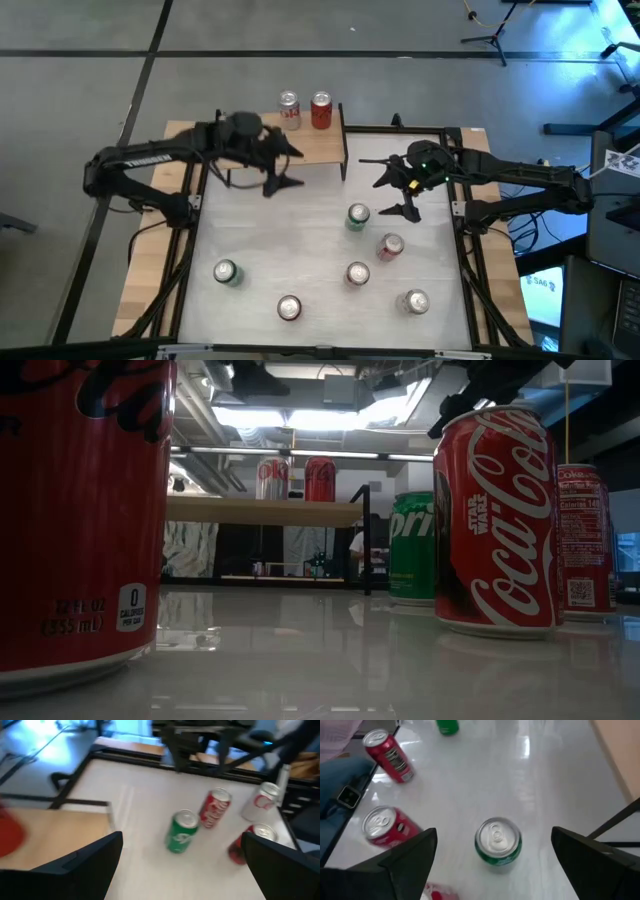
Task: Place canned beverage on shelf
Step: Put the bottom red white soda can on the shelf
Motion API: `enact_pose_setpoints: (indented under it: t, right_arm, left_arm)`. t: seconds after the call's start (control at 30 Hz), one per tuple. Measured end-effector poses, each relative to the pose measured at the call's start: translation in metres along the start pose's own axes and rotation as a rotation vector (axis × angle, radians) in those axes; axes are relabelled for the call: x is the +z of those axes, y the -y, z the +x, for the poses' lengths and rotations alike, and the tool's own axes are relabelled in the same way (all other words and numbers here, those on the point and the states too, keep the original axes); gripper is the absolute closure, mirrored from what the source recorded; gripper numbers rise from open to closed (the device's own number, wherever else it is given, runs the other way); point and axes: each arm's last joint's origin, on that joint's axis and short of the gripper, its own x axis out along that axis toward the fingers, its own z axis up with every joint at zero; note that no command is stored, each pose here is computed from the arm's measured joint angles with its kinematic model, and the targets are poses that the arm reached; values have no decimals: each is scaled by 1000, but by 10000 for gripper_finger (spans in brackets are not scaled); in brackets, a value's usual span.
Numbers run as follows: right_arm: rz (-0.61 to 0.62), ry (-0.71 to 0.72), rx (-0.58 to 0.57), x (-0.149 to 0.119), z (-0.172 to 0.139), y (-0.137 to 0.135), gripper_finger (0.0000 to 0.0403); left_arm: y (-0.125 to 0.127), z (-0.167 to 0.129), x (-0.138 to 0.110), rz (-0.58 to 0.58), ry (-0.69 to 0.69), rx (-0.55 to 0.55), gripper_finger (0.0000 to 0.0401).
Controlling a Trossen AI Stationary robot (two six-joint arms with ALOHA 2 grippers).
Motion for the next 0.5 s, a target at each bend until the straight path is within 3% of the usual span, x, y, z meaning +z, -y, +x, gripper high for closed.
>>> enact_pose_setpoints:
  t: [0.2, 0.5]
  right_arm:
    - [32, -14, 16, -1, 1, -4, 17]
    - [33, -17, 78, 3, 10, -36, 17]
  left_arm:
    - [23, 27, -25, 36, 77, -100, 6]
    - [46, 40, -45, 76, 81, -133, 6]
